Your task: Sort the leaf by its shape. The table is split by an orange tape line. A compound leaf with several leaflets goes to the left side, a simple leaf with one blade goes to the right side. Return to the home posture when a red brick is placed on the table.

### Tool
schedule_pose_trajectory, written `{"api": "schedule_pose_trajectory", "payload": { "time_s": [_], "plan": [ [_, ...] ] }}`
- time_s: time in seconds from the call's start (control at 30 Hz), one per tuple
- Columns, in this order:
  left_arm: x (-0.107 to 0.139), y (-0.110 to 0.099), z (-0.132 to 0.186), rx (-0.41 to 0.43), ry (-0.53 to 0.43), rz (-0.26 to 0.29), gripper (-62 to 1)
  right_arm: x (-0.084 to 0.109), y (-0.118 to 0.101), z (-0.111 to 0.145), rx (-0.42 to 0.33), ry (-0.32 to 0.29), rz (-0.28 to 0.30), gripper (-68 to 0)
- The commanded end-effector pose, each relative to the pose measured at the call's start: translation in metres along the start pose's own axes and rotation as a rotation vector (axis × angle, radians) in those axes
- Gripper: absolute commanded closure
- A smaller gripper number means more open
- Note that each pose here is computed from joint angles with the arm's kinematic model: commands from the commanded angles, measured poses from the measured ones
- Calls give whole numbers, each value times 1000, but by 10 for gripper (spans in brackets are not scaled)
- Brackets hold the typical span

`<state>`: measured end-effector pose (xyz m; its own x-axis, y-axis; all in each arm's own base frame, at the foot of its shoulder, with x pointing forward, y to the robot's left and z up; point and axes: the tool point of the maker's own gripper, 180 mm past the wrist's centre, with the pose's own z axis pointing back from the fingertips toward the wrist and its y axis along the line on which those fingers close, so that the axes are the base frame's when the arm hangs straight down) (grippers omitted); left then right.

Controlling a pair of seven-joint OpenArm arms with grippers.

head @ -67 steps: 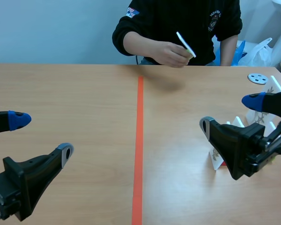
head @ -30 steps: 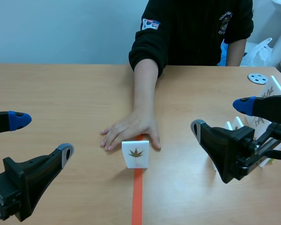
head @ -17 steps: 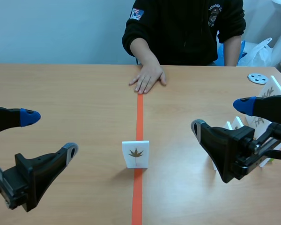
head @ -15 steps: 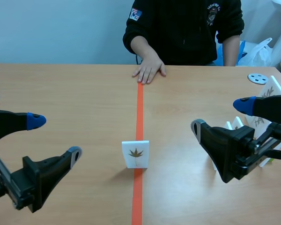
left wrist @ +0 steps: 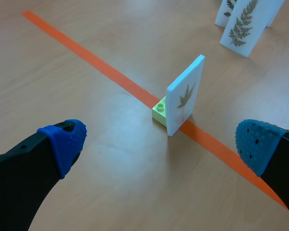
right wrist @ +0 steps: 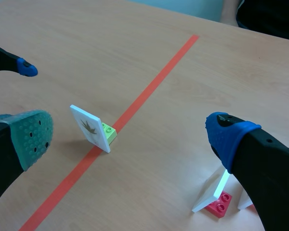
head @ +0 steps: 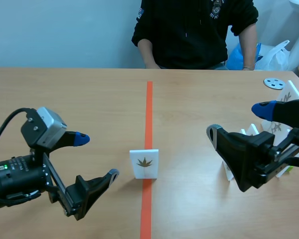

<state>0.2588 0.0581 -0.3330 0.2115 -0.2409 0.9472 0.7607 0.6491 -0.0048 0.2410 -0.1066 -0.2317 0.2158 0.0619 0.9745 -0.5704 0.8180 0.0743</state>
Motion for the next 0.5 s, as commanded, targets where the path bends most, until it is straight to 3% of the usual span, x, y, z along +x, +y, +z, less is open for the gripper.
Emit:
{"api": "schedule_pose_trajectory", "payload": {
  "time_s": [0.0,0.47],
  "plan": [
    [10,-1,-7,-6,-45,-5,-623,7,-3,0,-6,-28,2,-679],
    [-2,-26,-56,-147,-75,-20,-623,6,-7,0,-24,-25,2,-679]
  ]
}}
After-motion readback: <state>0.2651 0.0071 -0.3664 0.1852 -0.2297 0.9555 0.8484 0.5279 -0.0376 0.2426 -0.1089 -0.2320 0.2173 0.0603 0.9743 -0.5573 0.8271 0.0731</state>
